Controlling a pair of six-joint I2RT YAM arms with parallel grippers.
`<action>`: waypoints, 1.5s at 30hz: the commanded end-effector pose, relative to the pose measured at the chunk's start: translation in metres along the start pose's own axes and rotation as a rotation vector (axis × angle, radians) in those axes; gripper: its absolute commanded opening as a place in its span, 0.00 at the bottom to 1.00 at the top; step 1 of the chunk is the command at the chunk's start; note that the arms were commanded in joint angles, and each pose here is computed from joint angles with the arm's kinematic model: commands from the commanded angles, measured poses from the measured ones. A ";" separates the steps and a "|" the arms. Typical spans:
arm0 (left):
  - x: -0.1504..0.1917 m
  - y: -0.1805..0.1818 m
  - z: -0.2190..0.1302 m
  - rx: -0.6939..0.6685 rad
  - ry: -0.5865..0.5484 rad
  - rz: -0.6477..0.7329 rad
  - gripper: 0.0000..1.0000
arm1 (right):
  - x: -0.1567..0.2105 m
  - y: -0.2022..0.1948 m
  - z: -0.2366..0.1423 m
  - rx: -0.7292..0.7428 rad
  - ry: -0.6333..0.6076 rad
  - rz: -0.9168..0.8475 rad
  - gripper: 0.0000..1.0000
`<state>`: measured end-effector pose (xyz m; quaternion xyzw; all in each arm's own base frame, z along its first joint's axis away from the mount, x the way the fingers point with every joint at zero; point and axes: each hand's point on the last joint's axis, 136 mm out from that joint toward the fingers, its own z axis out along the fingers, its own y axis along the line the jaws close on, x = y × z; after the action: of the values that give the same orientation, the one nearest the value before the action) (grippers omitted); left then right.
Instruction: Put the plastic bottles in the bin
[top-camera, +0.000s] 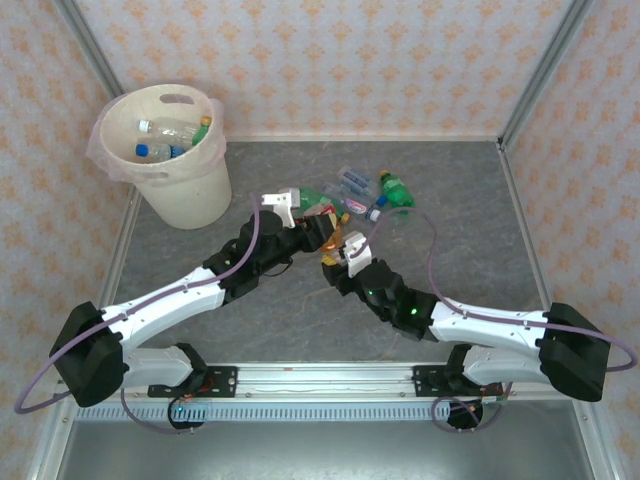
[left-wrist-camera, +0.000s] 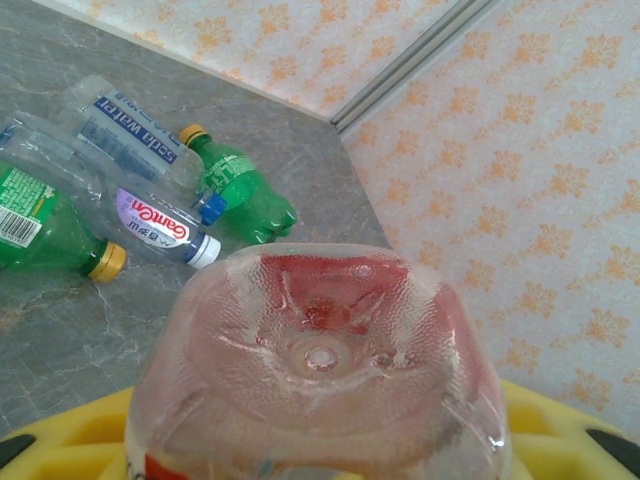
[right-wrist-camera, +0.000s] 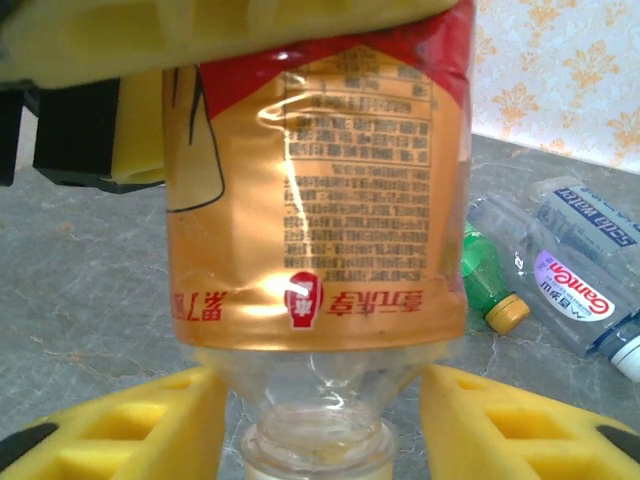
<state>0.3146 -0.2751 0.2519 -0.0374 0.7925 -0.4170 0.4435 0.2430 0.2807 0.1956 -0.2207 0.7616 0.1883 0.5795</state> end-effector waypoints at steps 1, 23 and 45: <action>-0.017 -0.015 -0.006 0.041 -0.044 -0.007 0.47 | -0.021 -0.005 -0.004 0.034 -0.072 0.049 0.65; -0.095 -0.006 -0.065 -0.219 -0.298 0.167 0.47 | -0.061 -0.023 -0.042 0.036 -0.213 0.181 1.00; -0.257 0.030 -0.167 -0.737 -0.589 0.354 0.47 | -0.104 0.001 -0.056 -0.134 -0.387 0.230 1.00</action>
<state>0.3514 -0.0586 0.4427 -0.1743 0.7158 -0.0483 0.6744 0.2267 0.2639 0.3023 -0.1327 0.6620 0.3217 0.6638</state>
